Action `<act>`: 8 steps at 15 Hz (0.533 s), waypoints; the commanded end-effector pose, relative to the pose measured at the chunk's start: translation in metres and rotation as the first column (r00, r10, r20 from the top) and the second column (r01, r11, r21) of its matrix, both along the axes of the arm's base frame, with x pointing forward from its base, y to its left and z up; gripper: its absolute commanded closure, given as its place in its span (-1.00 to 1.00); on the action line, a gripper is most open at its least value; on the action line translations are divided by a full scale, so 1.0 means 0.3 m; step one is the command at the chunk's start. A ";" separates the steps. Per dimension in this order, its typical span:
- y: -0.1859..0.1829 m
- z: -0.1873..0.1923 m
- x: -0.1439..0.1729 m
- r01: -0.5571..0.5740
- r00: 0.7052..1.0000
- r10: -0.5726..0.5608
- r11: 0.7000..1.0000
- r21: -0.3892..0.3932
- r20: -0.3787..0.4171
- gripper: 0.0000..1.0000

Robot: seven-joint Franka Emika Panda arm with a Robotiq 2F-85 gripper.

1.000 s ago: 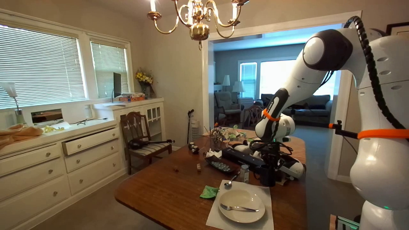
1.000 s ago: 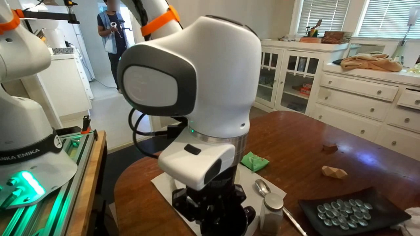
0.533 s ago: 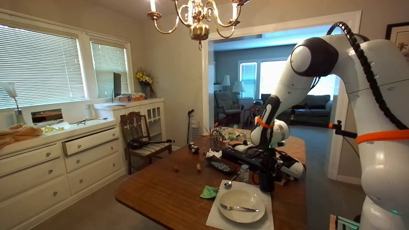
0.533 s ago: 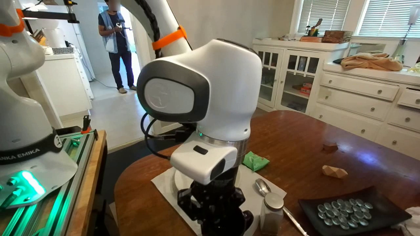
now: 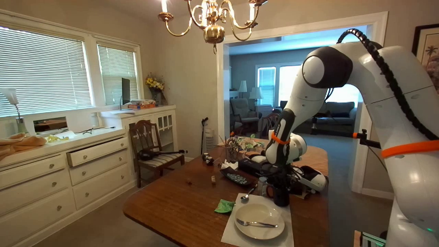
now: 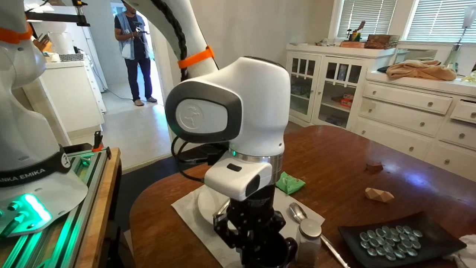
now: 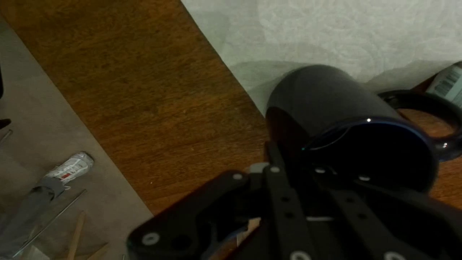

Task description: Move the cup forward

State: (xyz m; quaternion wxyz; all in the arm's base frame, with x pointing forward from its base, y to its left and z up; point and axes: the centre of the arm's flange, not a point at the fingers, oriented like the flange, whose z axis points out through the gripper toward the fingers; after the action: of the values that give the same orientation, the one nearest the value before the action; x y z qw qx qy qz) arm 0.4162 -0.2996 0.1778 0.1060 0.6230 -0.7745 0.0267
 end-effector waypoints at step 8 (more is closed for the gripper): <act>0.120 -0.006 -0.005 -0.002 0.994 0.013 0.995 -0.103 0.106 0.31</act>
State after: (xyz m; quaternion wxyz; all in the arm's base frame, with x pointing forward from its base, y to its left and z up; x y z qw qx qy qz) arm 0.4206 -0.2744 0.1728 0.0960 0.6255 -0.7701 0.0804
